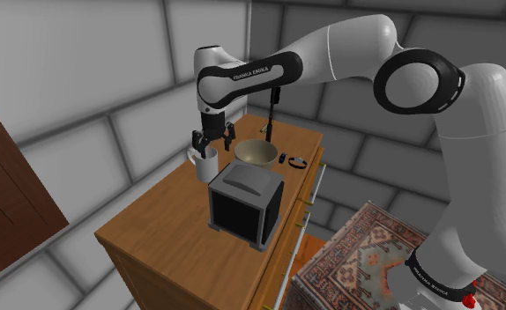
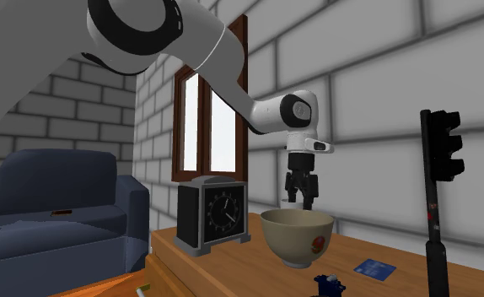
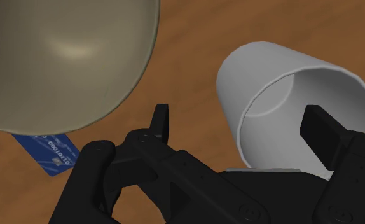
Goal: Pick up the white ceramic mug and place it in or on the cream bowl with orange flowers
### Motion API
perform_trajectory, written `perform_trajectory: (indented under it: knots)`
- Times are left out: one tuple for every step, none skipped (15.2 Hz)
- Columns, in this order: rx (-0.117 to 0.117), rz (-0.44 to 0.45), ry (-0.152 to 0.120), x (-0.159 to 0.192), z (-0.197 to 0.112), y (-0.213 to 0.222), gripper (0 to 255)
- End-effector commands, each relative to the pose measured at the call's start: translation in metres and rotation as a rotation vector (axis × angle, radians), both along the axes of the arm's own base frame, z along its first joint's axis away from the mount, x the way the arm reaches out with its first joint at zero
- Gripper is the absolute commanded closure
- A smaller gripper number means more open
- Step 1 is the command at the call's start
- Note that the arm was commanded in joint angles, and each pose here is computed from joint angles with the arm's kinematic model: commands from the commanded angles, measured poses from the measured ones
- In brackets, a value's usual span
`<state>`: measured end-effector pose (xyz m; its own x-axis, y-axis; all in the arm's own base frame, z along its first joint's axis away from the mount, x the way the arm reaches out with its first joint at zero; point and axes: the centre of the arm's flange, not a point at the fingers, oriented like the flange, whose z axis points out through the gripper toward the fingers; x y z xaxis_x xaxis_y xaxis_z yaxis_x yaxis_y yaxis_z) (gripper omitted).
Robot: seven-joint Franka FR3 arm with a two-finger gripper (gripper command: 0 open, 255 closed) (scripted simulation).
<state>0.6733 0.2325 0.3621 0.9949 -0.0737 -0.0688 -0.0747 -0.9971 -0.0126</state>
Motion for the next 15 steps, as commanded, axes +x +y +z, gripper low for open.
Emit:
perform_trajectory:
  knots:
    - [0.0, 0.0, 0.0, -0.0001, -0.0005, 0.0, 0]
    - [0.0, 0.0, 0.0, -0.0001, -0.0005, 0.0, 0]
    - [0.0, 0.0, 0.0, -0.0001, -0.0005, 0.0, 0]
    - [0.0, 0.0, 0.0, -0.0001, -0.0004, 0.0, 0]
    - [0.0, 0.0, 0.0, -0.0001, -0.0004, 0.0, 255]
    - [0.0, 0.0, 0.0, -0.0001, -0.0004, 0.0, 255]
    - [0.0, 0.0, 0.0, -0.0001, -0.0004, 0.0, 255]
    - [0.0, 0.0, 0.0, -0.0001, -0.0004, 0.0, 255]
    - [0.0, 0.0, 0.0, -0.0001, -0.0004, 0.0, 255]
    - [0.0, 0.0, 0.0, -0.0001, -0.0004, 0.0, 255]
    - [0.0, 0.0, 0.0, -0.0001, -0.0004, 0.0, 255]
    - [0.0, 0.0, 0.0, -0.0001, -0.0004, 0.0, 255]
    - [0.0, 0.0, 0.0, -0.0001, -0.0004, 0.0, 255]
    - [0.0, 0.0, 0.0, -0.0001, -0.0005, 0.0, 255]
    - [0.0, 0.0, 0.0, -0.0002, 0.0048, 0.0, 255]
